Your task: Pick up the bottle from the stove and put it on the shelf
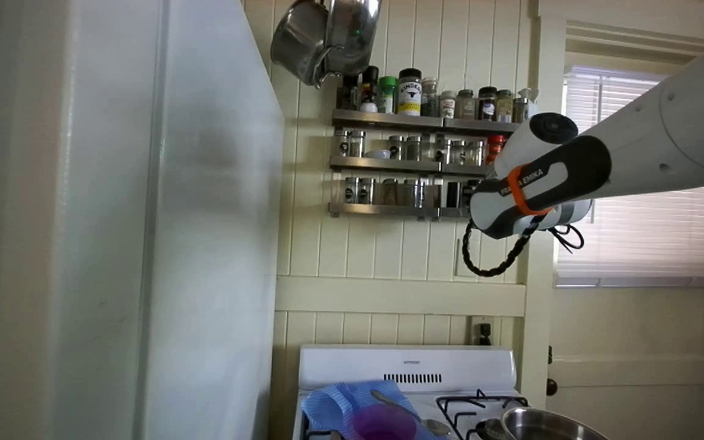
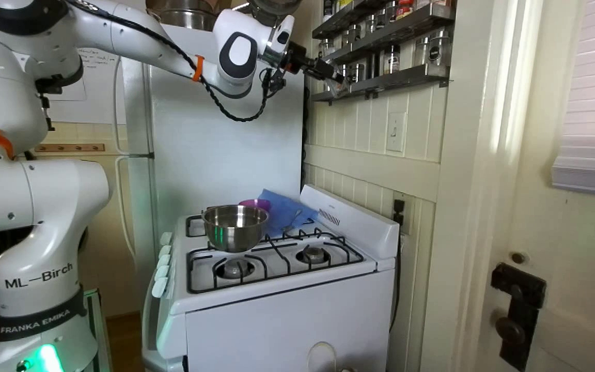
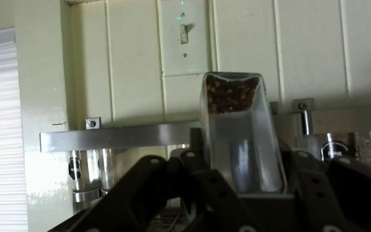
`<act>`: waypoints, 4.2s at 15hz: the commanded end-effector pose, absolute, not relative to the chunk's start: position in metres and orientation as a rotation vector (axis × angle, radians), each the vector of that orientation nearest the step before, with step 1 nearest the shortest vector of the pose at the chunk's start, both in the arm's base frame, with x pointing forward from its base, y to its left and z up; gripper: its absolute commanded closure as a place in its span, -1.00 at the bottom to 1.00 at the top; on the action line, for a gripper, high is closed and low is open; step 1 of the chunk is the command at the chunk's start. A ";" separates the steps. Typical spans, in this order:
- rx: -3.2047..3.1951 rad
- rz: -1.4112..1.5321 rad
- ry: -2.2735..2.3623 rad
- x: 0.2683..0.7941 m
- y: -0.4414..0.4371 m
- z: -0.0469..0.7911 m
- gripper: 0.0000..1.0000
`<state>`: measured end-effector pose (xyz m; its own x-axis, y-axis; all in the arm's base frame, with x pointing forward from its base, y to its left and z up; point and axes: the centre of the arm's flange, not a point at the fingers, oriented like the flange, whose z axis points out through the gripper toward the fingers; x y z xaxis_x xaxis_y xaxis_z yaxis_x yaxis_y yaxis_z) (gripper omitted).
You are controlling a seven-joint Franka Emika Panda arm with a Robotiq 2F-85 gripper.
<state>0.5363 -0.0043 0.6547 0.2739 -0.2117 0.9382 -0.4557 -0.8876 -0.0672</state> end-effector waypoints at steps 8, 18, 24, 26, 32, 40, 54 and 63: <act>2.298 1.740 -0.549 0.547 -0.028 0.722 0.52; 2.289 1.788 -0.395 0.583 -0.006 0.708 0.52; 2.256 1.830 -0.335 0.598 0.003 0.710 0.52; 2.246 1.842 -0.326 0.602 0.004 0.711 0.52; 2.225 1.864 -0.296 0.615 0.004 0.714 0.52; 2.241 1.855 -0.267 0.631 -0.001 0.709 0.52; 2.237 1.818 -0.254 0.643 -0.009 0.702 0.52; 2.227 1.815 -0.264 0.639 -0.009 0.701 0.52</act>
<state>0.6380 -0.0068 0.6965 0.2209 0.0182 0.9751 -0.2899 -0.9534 0.0835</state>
